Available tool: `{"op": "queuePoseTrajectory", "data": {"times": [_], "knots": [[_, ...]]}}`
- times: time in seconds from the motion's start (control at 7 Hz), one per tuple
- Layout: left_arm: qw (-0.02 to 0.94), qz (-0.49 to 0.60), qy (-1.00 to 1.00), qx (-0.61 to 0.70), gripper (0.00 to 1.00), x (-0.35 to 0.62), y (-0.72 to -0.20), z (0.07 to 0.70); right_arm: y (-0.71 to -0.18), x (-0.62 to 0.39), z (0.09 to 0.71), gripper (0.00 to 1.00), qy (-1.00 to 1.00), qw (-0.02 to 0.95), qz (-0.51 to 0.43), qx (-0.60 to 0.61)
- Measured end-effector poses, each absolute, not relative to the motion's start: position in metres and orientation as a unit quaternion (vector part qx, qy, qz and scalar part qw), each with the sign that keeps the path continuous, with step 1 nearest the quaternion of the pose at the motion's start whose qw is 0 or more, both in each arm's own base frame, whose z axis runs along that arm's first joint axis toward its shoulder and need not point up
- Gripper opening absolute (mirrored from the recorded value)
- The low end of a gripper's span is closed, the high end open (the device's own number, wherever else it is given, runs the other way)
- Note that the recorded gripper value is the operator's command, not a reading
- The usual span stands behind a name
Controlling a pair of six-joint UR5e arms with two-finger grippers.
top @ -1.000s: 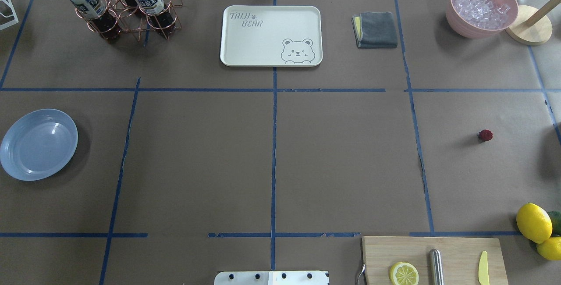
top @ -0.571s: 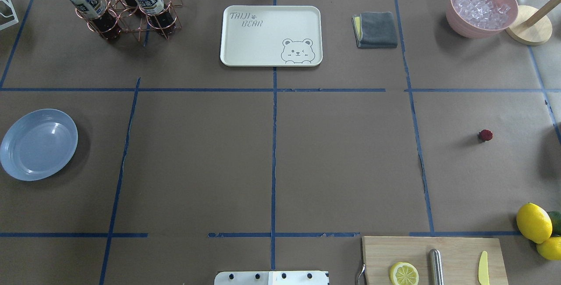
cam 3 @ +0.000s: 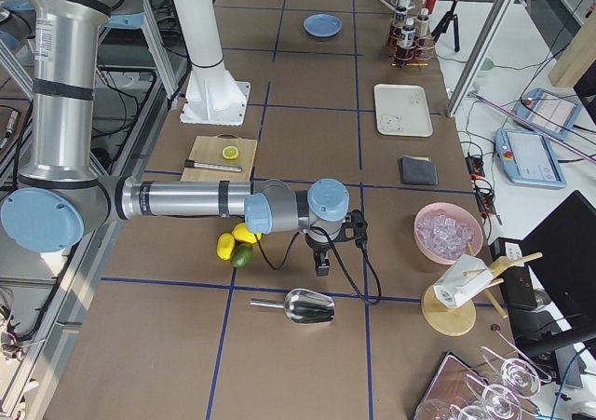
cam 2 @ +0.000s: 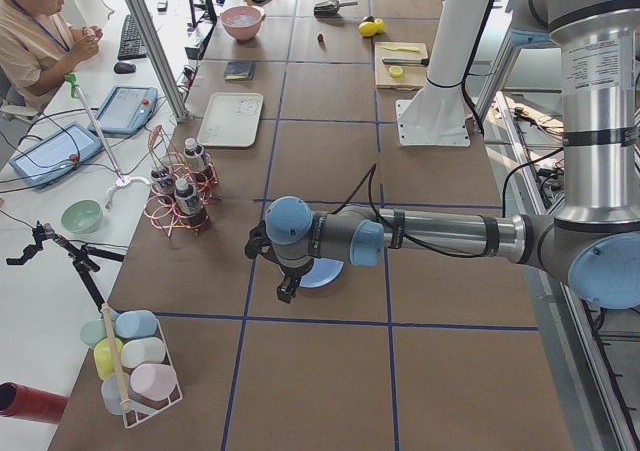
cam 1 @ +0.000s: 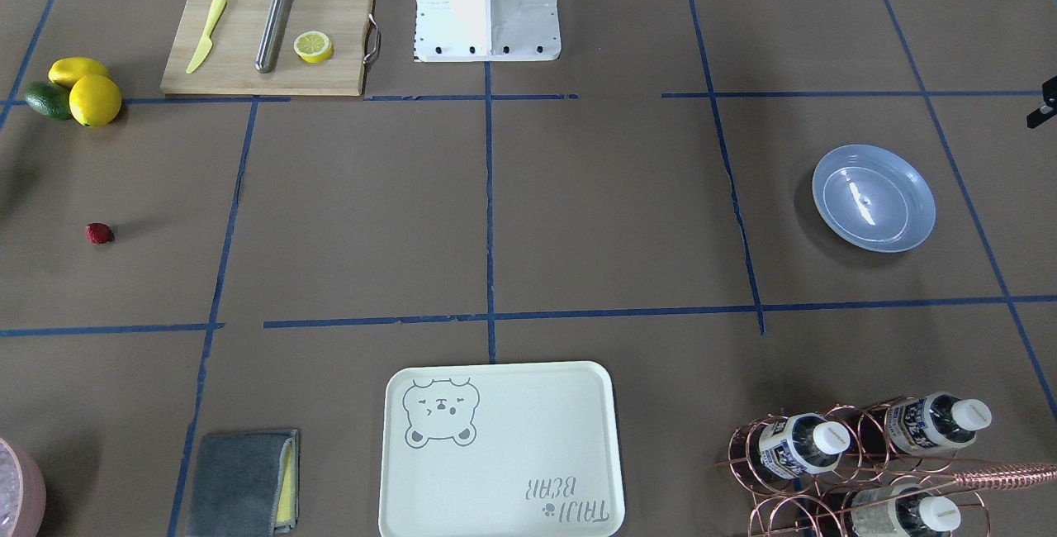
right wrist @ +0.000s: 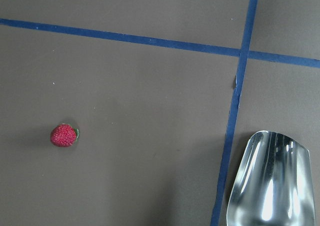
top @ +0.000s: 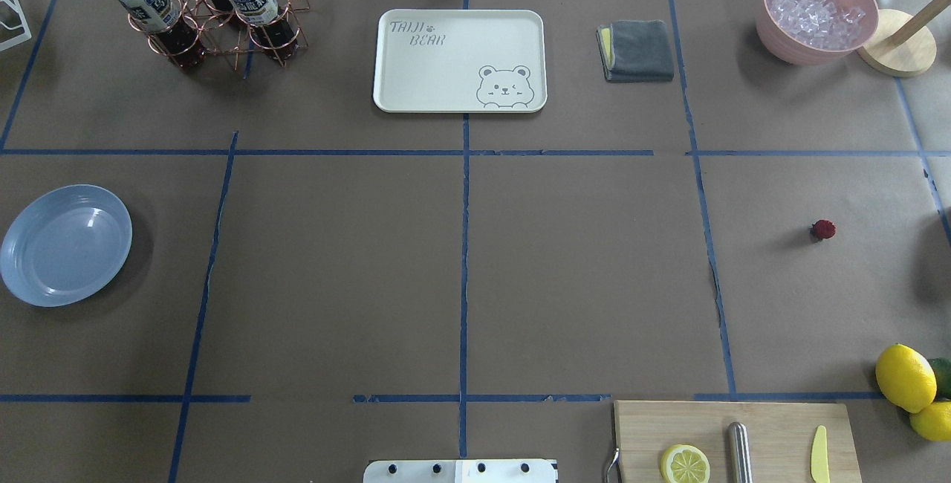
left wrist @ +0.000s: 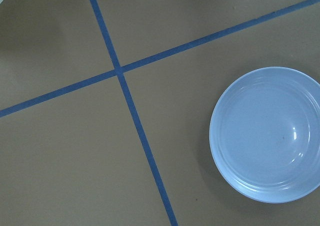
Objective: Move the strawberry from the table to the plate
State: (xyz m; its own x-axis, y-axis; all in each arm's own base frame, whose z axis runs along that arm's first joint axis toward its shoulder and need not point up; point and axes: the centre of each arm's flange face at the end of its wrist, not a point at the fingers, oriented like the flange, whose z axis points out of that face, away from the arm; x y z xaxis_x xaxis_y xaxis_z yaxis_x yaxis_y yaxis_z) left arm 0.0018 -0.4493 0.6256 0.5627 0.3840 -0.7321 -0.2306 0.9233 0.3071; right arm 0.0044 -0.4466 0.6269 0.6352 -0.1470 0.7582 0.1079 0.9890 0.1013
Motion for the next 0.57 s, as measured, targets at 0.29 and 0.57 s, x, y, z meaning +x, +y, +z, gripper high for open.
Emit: {"op": "queuePoseTrajectory", "data": {"times": [0.29,0.57], "knots": [[0.888,0.152,0.428,0.079,0.99,0.057,-0.454,0.667,-0.447,0.003,0.628,1.0,-0.422,0.904,-0.071,0.021],[0.887,0.141,0.434,0.074,0.94,0.097,-0.456,0.693,-0.447,0.002,0.628,1.0,-0.422,0.904,-0.071,0.02]]}}
